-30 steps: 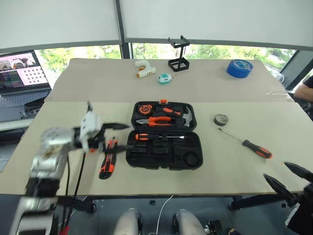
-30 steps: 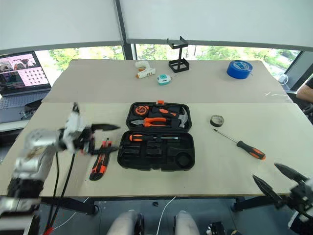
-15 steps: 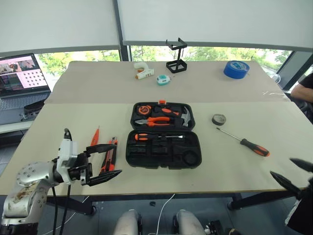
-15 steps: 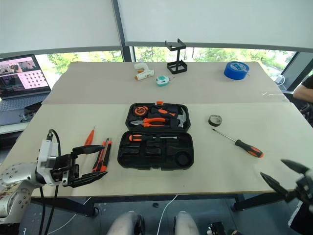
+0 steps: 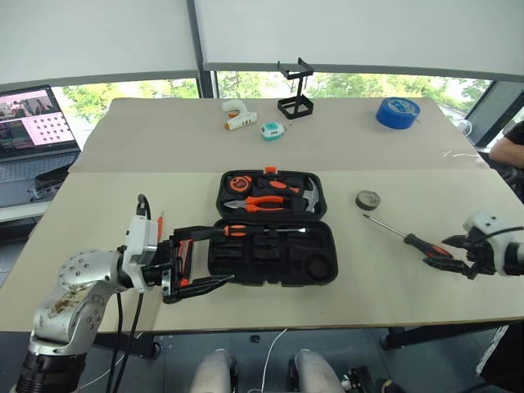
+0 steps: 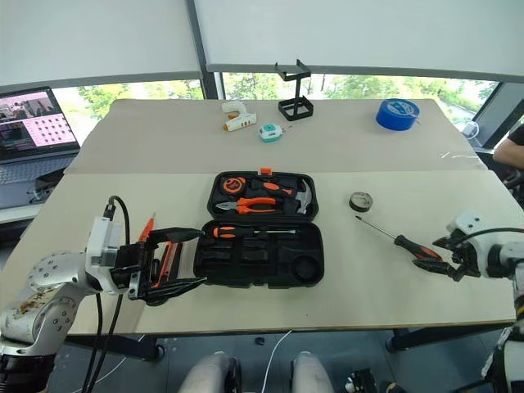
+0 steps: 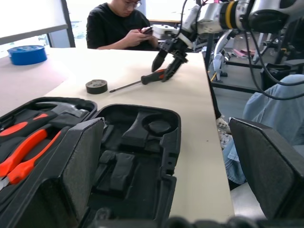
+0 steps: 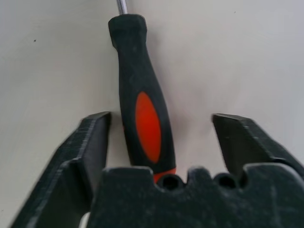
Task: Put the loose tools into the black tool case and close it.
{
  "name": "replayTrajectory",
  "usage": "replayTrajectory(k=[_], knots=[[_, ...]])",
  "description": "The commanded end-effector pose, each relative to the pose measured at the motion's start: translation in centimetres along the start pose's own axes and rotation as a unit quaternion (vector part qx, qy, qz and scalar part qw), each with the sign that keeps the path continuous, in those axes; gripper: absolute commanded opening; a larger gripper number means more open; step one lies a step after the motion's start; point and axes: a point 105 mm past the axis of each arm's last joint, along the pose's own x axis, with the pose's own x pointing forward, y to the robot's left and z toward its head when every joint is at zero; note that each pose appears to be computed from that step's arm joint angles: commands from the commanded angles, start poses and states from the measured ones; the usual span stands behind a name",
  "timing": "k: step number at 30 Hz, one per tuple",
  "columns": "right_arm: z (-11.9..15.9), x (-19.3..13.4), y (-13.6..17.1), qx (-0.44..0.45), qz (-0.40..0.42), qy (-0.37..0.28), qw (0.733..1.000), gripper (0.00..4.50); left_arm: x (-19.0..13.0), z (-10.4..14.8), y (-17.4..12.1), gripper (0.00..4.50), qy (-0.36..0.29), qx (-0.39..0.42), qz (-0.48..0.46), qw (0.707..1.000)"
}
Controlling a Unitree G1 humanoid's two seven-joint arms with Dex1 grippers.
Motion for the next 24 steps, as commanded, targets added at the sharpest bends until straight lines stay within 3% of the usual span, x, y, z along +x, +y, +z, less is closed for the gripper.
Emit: replayTrajectory(k=[1, 5, 7, 11, 12, 18, 24], knots=[[0.9, -0.4, -0.1, -0.019, 0.010, -0.019, 1.000, 2.44, -0.4, 0.4, -0.2, 4.50, 0.004, 0.003, -0.003, 1.000], [0.8, -1.5, 0.3, -0.024, 0.034, -0.026, 0.999, 1.03, -0.5, 0.4, -0.3, 4.50, 0.002, 0.004, 0.002, 1.000], [1.7, -2.1, 0.6, -0.056, 0.050, -0.054, 0.996, 1.00, -0.4, 0.4, -0.3, 4.50, -0.004, 0.003, 0.008, 1.000], [8.1, -4.0, 3.5, -0.141, 0.143, -0.213, 0.956, 1.00, -0.8, 0.8, -0.4, 4.50, -0.034, 0.001, 0.042, 0.999], [9.1, -4.1, 4.5, -0.155, 0.164, -0.224, 0.948, 1.00, -0.9, 0.8, -0.5, 4.50, -0.039, -0.007, 0.052, 0.998], [15.3, -1.5, 12.7, -0.229, 0.285, -0.222, 0.904, 1.00, -2.9, -0.7, 0.2, 4.50, -0.022, -0.012, 0.138, 0.990], [18.3, 3.3, 15.3, -0.256, 0.269, -0.159, 0.915, 1.00, -5.1, -2.6, 0.8, 4.50, 0.025, -0.010, 0.187, 0.982]])
